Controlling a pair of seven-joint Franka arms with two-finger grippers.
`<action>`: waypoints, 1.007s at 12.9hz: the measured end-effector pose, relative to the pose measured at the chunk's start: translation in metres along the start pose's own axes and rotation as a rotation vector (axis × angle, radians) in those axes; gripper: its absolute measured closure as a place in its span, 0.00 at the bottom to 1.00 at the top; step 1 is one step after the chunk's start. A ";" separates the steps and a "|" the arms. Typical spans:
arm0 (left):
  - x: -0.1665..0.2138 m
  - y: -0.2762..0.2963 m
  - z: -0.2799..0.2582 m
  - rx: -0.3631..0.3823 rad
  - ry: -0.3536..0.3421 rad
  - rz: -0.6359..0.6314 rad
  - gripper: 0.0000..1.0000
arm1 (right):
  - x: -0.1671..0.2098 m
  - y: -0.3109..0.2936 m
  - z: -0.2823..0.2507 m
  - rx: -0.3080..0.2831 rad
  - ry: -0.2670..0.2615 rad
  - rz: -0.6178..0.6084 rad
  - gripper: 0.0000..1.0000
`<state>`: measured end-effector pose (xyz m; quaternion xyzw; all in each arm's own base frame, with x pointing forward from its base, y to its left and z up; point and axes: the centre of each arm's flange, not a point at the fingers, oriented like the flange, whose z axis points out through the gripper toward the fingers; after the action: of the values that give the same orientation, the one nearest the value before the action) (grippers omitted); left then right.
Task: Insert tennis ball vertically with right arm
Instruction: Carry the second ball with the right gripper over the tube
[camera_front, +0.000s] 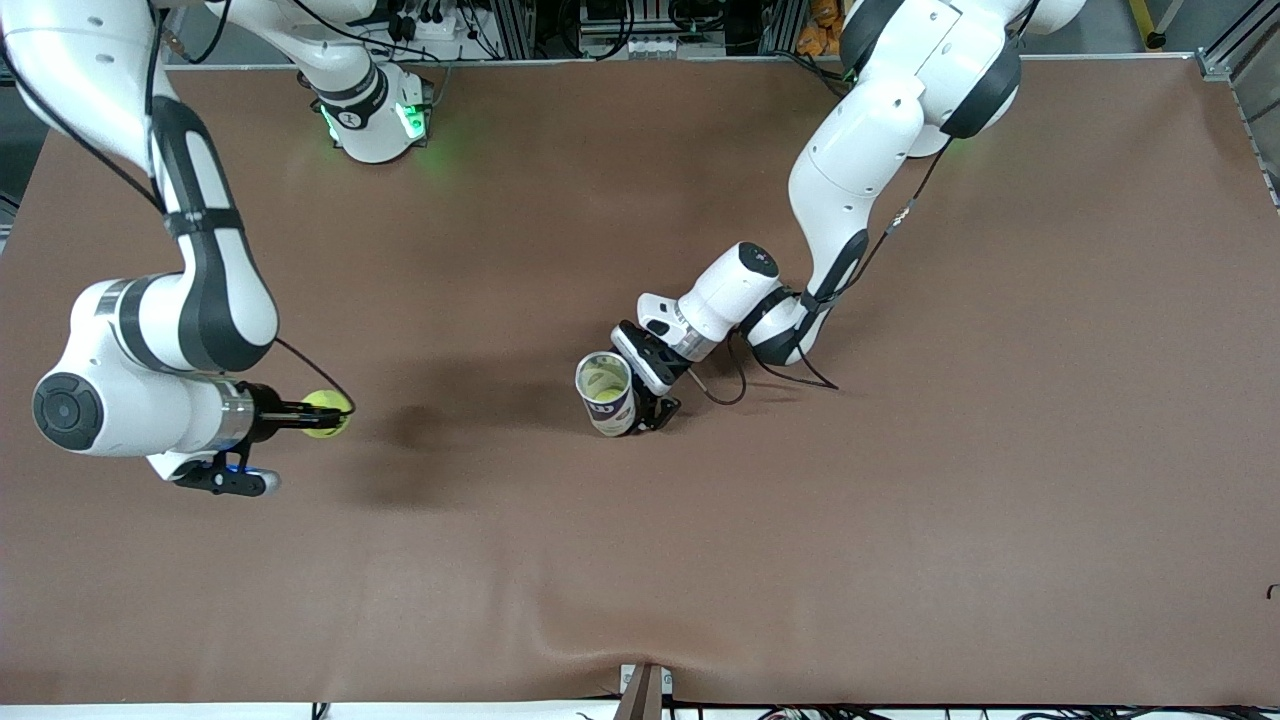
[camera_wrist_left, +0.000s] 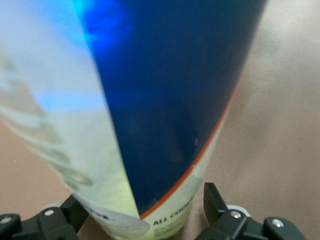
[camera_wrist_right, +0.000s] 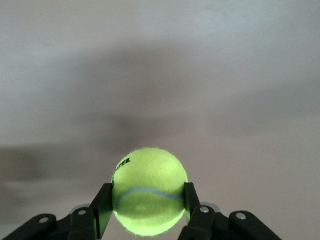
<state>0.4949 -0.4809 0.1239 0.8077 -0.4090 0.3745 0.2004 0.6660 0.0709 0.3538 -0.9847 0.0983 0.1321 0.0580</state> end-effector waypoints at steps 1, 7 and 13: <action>0.000 0.000 0.000 0.000 0.001 0.000 0.03 | -0.009 -0.025 -0.013 0.028 -0.017 0.055 0.38; 0.000 0.000 -0.001 -0.001 0.002 -0.001 0.04 | -0.097 -0.205 -0.074 0.086 0.009 0.303 0.38; -0.001 0.001 -0.001 -0.003 0.001 0.002 0.04 | -0.146 -0.286 -0.074 0.172 0.039 0.430 0.38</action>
<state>0.4934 -0.4804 0.1234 0.8068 -0.4101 0.3746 0.2014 0.6064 0.3653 0.4898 -0.9348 0.3180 0.1134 0.1101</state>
